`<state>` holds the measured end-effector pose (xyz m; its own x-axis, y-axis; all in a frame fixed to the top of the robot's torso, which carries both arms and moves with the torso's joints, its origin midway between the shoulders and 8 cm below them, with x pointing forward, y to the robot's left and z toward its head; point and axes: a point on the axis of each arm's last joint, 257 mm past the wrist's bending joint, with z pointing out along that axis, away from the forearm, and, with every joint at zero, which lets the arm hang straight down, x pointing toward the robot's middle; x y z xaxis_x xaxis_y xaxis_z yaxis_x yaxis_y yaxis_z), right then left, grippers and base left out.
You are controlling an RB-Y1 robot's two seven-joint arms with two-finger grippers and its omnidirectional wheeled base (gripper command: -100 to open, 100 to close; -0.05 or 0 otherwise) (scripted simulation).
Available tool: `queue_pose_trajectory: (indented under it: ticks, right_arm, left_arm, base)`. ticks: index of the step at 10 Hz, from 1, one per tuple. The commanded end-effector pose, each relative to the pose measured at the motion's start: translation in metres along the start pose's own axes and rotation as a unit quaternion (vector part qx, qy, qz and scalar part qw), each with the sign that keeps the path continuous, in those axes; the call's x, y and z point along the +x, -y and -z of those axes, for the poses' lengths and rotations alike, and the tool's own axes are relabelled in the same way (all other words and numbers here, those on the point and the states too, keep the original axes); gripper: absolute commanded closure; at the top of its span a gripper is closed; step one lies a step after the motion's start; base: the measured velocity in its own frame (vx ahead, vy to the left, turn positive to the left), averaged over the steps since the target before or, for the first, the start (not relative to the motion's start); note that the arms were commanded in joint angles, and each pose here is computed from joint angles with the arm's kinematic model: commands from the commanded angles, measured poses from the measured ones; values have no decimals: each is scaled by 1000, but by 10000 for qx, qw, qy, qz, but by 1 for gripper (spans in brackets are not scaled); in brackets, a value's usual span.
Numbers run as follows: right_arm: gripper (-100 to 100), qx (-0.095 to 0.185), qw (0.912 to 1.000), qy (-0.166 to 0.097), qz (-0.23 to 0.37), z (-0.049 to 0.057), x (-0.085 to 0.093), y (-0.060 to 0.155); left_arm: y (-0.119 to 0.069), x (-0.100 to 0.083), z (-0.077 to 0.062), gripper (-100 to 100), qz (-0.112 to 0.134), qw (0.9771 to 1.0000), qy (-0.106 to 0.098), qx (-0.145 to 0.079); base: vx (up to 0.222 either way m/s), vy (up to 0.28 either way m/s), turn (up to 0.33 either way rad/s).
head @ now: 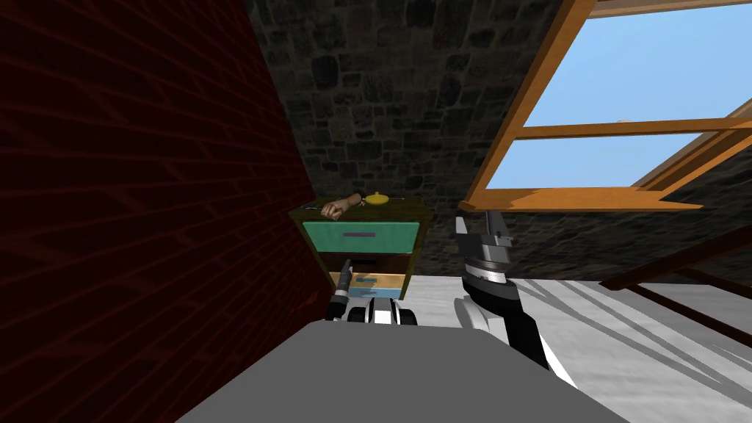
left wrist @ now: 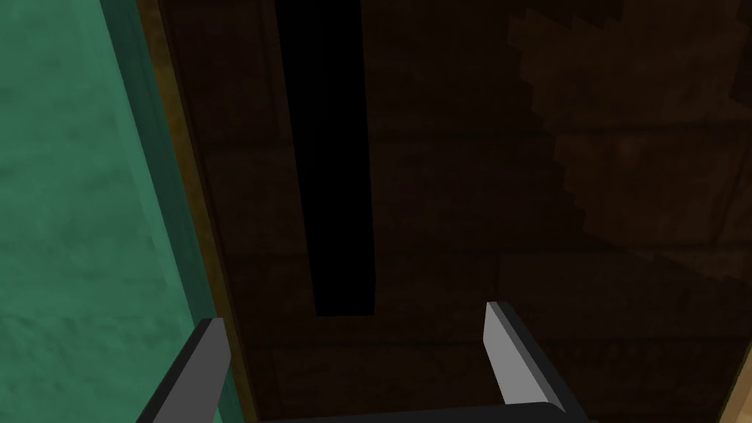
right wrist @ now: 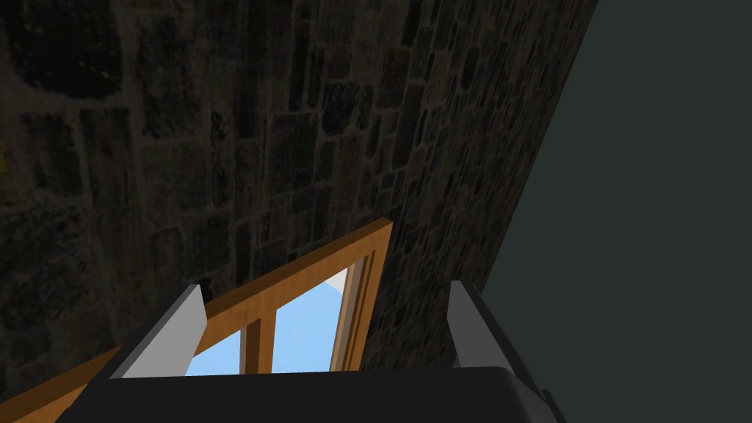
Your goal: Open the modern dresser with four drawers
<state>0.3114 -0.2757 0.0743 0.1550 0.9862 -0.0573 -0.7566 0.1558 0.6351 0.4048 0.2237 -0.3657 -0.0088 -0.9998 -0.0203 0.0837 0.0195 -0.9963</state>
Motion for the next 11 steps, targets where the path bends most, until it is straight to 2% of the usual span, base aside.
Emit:
queue_pose_trajectory:
  ticks: [1, 2, 4, 7, 9, 11]
  right_arm:
    - [0, 0, 10000, 0, 0, 0, 0, 0]
    - [0, 0, 10000, 0, 0, 0, 0, 0]
    - [0, 0, 10000, 0, -1, 0, 0, 0]
    - [0, -1, 10000, 0, -1, 0, 0, 0]
    - [0, 0, 10000, 0, -1, 0, 0, 0]
    - [0, -1, 10000, 0, -1, 0, 0, 0]
  left_arm:
    - [1, -1, -7, -100, 0, 10000, -2, -4]
    - [-3, 0, 6, 100, 0, 10000, 2, -13]
    - [5, 2, -3, 100, 5, 10000, -26, 21]
    - [6, 3, -5, 100, 6, 10000, -55, -11]
    - [4, 4, -2, 100, 7, 10000, -68, -29]
    - [5, 6, 0, 100, 8, 10000, -89, -31]
  base:
    - [28, 0, -1]
    - [-30, 0, -7]
    - [-67, 2, 18]
    - [-194, 0, 22]
    - [-109, 2, 10]
    - [-227, -4, 28]
